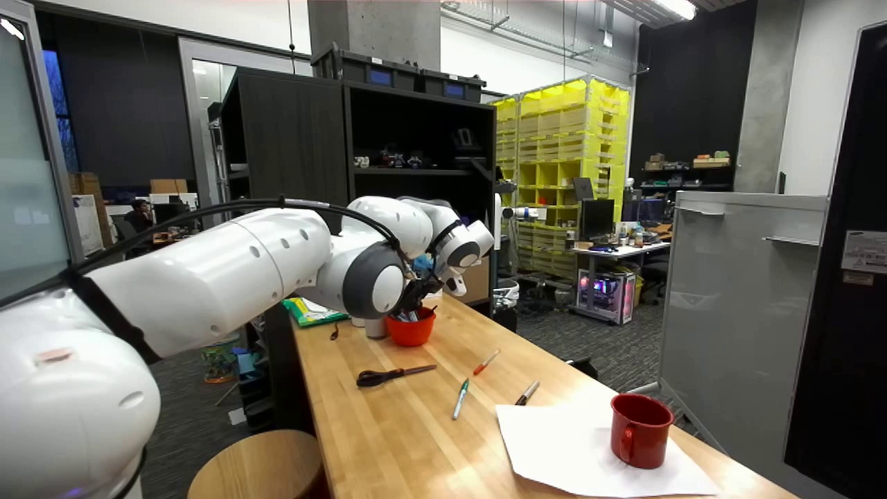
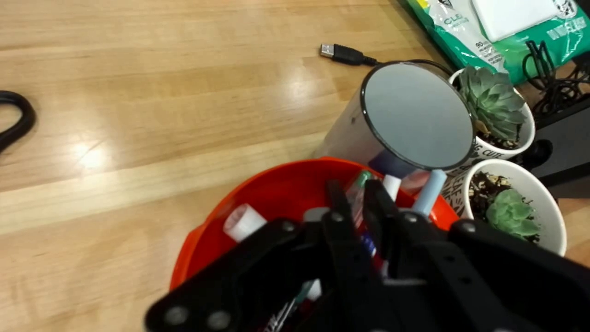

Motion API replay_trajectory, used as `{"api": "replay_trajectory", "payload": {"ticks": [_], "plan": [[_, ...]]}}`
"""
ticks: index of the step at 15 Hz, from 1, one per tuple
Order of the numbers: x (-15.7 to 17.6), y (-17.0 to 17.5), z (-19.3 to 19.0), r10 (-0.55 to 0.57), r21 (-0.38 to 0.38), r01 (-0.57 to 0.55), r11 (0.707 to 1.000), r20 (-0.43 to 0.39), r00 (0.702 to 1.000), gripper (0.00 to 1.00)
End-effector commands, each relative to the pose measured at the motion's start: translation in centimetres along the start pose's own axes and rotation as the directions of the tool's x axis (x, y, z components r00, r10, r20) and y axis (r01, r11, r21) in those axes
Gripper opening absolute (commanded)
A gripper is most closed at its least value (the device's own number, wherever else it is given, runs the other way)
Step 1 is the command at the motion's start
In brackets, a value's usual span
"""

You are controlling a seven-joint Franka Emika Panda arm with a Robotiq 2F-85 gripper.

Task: Remove one marker from the orange bowl

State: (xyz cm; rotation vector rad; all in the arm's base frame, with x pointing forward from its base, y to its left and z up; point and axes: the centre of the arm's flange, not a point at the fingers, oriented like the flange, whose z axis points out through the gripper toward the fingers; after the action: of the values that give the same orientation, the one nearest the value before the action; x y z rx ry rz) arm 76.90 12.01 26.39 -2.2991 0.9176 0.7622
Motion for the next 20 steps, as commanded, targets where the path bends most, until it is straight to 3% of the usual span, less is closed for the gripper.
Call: {"api": "replay_trajectory", "payload": {"ticks": [1,3,6,10,11,13,16,17,20], "plan": [[1.6,-2.8,-0.8,-0.007,-0.015,0.007,1.000,0.001,1.000,0.50],[1.7,-2.8,-0.7,-0.007,-0.015,0.007,1.000,0.003,1.000,0.63],[1.9,-2.7,-0.5,-0.004,-0.017,0.004,1.000,0.009,1.000,0.65],[2.5,-2.5,0.2,0.003,-0.021,-0.003,1.000,0.018,1.000,0.50],[2.6,-2.5,0.3,0.004,-0.020,-0.003,1.000,0.020,1.000,0.42],[2.9,-2.4,0.5,0.006,-0.021,-0.005,1.000,0.024,1.000,0.45],[3.2,-2.2,0.9,0.009,-0.024,-0.008,1.000,0.028,1.000,0.41],[3.2,-2.2,0.9,0.008,-0.023,-0.007,1.000,0.029,1.000,0.18],[3.1,-2.3,1.0,0.002,-0.024,-0.001,1.000,0.025,1.000,0.10]]}}
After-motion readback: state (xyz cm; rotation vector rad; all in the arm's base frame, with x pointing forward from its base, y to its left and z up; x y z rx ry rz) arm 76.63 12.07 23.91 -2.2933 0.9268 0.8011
